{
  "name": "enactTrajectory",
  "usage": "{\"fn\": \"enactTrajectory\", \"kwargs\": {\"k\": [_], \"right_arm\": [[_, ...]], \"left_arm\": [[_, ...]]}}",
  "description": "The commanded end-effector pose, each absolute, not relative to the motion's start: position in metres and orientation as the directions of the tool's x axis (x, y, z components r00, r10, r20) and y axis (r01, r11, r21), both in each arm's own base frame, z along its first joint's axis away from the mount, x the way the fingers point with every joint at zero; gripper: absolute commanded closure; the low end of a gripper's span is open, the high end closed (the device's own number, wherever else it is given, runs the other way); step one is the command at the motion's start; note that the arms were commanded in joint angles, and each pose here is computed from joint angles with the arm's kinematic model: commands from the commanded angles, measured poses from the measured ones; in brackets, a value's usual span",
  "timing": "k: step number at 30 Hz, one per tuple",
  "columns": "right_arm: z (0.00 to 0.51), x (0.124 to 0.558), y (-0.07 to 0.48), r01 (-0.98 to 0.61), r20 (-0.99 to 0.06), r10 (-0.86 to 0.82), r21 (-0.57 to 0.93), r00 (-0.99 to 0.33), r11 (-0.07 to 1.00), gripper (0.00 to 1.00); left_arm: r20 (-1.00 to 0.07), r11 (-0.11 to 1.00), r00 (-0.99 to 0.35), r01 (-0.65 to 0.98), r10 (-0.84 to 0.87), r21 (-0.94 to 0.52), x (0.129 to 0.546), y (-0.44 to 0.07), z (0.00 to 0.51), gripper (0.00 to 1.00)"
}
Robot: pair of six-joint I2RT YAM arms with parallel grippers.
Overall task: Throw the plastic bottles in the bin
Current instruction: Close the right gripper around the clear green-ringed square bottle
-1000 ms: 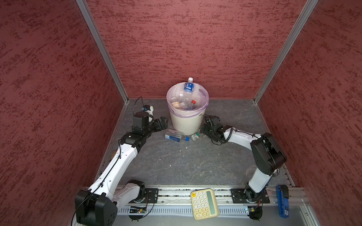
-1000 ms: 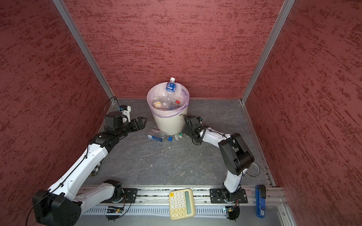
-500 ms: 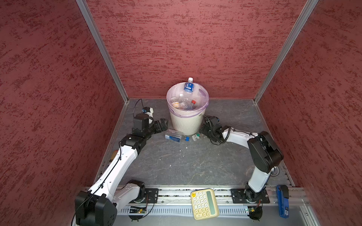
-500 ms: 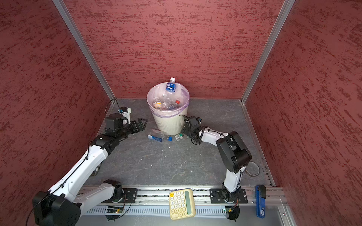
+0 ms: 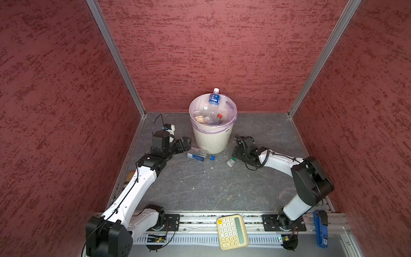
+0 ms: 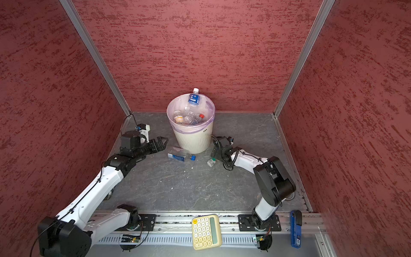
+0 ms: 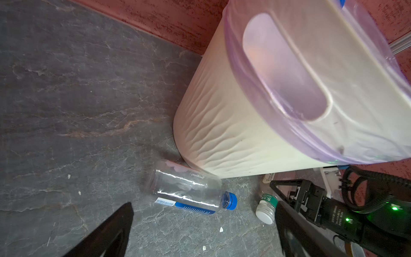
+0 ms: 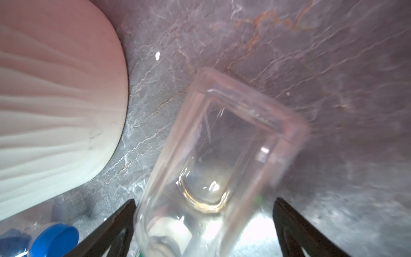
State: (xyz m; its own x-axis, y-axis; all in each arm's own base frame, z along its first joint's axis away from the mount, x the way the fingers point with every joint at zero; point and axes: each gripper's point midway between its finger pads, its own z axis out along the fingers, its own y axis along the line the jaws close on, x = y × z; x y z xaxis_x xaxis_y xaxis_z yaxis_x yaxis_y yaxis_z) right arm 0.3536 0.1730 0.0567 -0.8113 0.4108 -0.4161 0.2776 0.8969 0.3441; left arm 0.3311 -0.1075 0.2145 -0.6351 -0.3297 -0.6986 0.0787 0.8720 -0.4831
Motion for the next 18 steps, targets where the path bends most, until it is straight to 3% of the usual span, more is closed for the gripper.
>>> {"fn": "enactTrajectory", "kwargs": {"k": [1, 6, 18], "right_arm": [[0.058, 0.346, 0.154, 0.273, -0.449, 0.366, 0.261, -0.815, 0.926, 0.04], [0.056, 0.337, 0.142, 0.266, -0.452, 0.336, 0.213, -0.826, 0.94, 0.04], [0.067, 0.356, 0.163, 0.205, -0.457, 0.322, 0.287, -0.829, 0.936, 0.05]], "left_arm": [[-0.689, 0.861, -0.646, 0.095, -0.328, -0.499, 0.325, -0.115, 0.21, 0.01], [-0.676, 0.865, -0.666, 0.092, -0.316, -0.494, 0.317, -0.121, 0.2, 0.0], [-0.676, 0.865, -0.666, 0.091, -0.316, -0.493, 0.314, -0.121, 0.2, 0.01]]}}
